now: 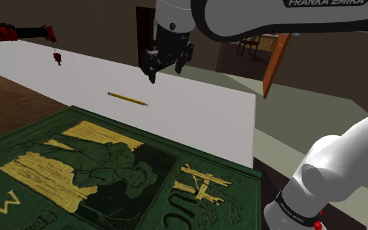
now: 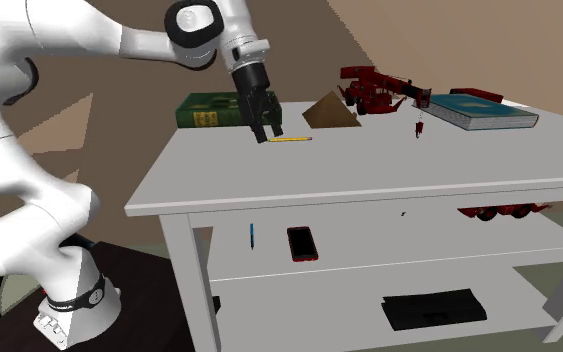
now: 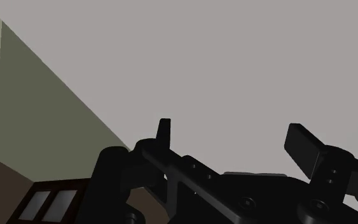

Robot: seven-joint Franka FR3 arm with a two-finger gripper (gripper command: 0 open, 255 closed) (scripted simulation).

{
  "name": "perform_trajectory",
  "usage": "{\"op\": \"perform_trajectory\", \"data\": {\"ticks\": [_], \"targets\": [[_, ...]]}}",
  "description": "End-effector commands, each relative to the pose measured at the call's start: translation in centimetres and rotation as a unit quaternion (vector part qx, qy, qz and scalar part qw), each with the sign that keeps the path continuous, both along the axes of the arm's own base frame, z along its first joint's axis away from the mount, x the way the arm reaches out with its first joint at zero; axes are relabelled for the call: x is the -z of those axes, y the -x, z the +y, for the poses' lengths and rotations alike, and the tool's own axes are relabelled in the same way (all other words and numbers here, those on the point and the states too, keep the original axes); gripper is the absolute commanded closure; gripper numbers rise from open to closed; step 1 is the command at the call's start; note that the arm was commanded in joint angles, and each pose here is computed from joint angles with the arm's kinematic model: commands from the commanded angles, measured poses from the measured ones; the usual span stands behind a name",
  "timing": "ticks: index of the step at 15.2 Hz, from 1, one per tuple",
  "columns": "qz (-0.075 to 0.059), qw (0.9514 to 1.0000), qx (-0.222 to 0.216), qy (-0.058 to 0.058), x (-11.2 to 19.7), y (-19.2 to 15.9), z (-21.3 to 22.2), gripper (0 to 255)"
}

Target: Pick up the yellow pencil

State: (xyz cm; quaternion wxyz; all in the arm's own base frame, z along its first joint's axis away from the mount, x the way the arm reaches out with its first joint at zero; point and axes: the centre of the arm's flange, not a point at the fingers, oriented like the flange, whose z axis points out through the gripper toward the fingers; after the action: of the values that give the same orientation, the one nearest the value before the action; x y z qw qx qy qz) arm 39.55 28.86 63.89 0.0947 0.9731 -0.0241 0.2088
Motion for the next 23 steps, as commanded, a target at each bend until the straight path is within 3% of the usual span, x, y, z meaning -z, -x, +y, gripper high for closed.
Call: {"op": "perform_trajectory", "data": {"ticks": [1,12,21,22,23], "targets": [[-0.016,0.9998,-0.003,0.009,0.0,-0.3,2.6,0],[-0.093,0.9937,-0.021,0.058,1.0,-4.0,16.4,0],[-0.093,0.9937,-0.021,0.058,5.0,-4.0,16.4,0],[-0.093,0.9937,-0.021,0.058,5.0,-4.0,16.5,255],[-0.093,0.9937,-0.021,0.058,5.0,-4.0,16.5,255]]}}
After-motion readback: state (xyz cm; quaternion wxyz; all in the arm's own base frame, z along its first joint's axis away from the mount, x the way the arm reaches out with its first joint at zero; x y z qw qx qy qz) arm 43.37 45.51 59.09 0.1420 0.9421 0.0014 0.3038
